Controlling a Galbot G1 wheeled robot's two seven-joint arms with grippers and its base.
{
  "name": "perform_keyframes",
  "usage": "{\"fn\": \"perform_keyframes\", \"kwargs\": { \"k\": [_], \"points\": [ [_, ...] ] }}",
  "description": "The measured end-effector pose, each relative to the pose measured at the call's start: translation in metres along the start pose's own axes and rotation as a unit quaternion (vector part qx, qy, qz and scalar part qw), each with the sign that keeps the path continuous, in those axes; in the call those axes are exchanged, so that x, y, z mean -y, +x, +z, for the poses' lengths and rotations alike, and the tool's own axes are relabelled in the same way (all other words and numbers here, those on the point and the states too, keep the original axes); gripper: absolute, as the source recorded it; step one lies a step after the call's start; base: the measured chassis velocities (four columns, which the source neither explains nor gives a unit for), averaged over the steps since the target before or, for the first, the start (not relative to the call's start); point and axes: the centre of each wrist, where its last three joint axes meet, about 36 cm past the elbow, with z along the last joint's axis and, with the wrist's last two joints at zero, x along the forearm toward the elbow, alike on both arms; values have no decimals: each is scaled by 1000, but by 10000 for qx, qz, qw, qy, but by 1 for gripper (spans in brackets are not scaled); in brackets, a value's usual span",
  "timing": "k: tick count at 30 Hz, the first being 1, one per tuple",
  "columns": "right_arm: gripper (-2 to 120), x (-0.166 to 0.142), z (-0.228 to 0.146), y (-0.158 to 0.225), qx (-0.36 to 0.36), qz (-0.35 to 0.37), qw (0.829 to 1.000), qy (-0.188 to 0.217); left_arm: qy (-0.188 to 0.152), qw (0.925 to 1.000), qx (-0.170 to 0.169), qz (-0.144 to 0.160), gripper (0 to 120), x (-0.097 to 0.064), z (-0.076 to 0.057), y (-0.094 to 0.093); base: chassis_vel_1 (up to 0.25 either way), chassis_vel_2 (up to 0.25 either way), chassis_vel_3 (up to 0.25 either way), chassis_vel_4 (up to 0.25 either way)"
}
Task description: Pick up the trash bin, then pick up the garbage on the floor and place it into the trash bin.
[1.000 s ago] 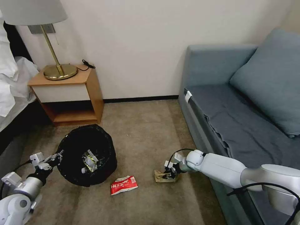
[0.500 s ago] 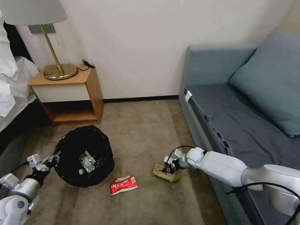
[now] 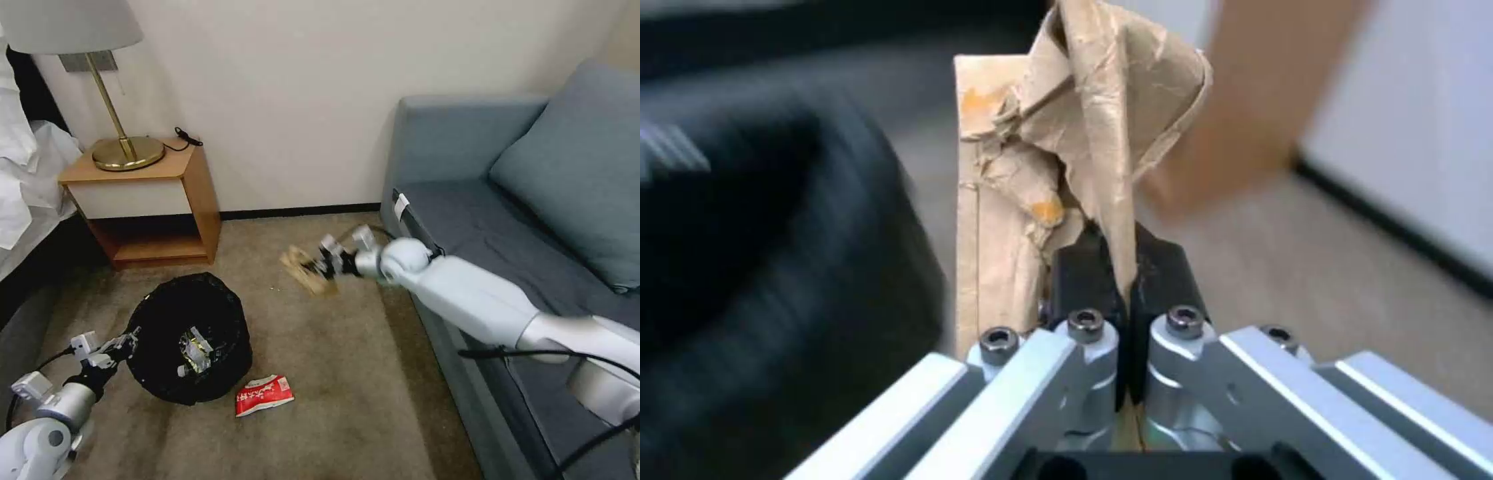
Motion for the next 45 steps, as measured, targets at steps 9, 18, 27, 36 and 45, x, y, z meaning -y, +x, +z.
{"fn": "perform_keyframes", "kwargs": {
  "k": [9,18,27,36,45],
  "points": [
    [0,-93,-81,-60,828,-1000,9904,483,25,10000,-31,88,4,1,-4,-5,0,0,0,0],
    [0,-140,-43,-94,508,-1322,9874,709,194,9997,37,151,4,3,-10,-6,0,0,0,0],
    [0,-161,-13,-112,222,-1341,9876,781,276,9995,8,129,4,2,-4,-3,0,0,0,0],
    [13,-168,-6,-115,137,-1345,9868,889,247,9996,19,121,4,1,-5,-3,0,0,0,0],
    [48,-168,-5,-114,105,-1277,9873,938,225,9997,28,101,4,-2,-8,-2,0,0,0,0]
  ]
}}
